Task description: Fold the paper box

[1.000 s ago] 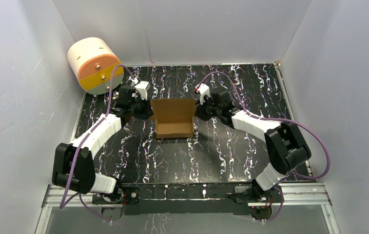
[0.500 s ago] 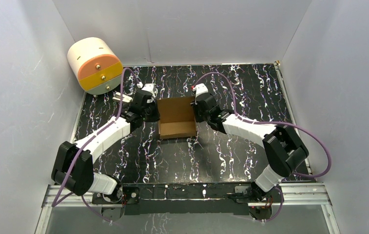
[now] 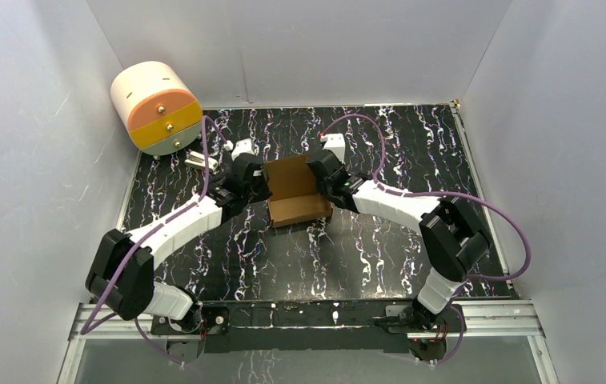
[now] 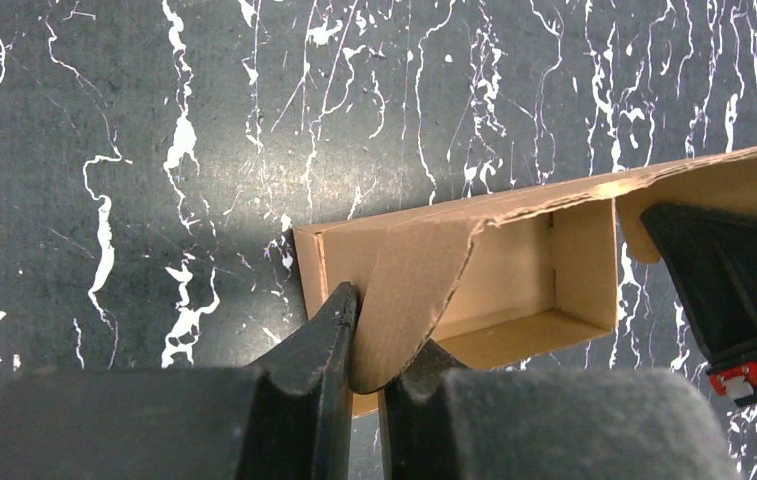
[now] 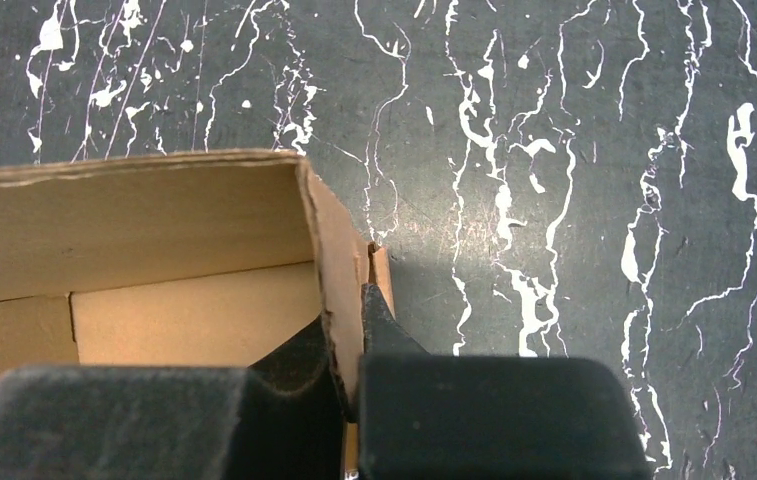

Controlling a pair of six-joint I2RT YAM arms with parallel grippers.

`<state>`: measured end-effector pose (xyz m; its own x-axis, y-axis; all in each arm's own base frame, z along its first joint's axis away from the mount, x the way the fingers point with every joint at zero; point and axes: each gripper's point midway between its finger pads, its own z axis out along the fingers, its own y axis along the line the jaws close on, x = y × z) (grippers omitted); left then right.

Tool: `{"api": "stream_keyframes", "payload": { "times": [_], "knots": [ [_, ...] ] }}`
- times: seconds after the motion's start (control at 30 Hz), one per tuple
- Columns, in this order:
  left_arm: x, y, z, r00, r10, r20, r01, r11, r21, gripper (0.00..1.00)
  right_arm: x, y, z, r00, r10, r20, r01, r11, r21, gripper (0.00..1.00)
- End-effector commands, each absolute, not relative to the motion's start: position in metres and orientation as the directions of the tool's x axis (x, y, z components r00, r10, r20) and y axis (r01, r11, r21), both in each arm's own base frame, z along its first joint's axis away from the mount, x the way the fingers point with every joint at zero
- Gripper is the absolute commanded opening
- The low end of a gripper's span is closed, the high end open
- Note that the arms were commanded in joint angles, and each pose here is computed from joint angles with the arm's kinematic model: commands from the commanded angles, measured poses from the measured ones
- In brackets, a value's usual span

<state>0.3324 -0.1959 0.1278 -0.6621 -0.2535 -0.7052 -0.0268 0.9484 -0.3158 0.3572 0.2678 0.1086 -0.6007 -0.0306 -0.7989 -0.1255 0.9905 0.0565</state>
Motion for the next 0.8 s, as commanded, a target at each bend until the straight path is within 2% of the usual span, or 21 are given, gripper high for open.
{"api": "stream_keyframes", "payload": {
  "times": [0.0, 0.13, 0.27, 0.37, 0.77],
  "knots": [
    [0.343, -0.196, 0.128, -0.611, -0.338, -0.715, -0.108, 0.931, -0.348, 0.09, 0.370, 0.273, 0.132, -0.534, 0.095, -0.840, -0.029, 0.991, 0.130, 0.02],
    [0.343, -0.191, 0.123, -0.611, -0.335, -0.717, -0.125, 0.935, -0.331, 0.10, 0.366, 0.273, 0.129, -0.545, 0.087, -0.834, -0.042, 0.991, 0.131, 0.07],
    [0.338, -0.180, 0.123, -0.599, -0.323, -0.733, -0.146, 0.944, -0.297, 0.15, 0.360, 0.271, 0.137, -0.527, 0.048, -0.848, -0.104, 0.987, 0.121, 0.18],
    [0.335, -0.173, 0.128, -0.592, -0.308, -0.745, -0.148, 0.950, -0.276, 0.23, 0.356, 0.269, 0.144, -0.519, 0.014, -0.855, -0.145, 0.984, 0.105, 0.27],
    [0.312, -0.150, 0.154, -0.610, -0.143, -0.780, -0.038, 0.988, -0.151, 0.41, 0.338, 0.254, 0.176, -0.457, -0.213, -0.864, -0.431, 0.902, 0.006, 0.56]
  ]
}}
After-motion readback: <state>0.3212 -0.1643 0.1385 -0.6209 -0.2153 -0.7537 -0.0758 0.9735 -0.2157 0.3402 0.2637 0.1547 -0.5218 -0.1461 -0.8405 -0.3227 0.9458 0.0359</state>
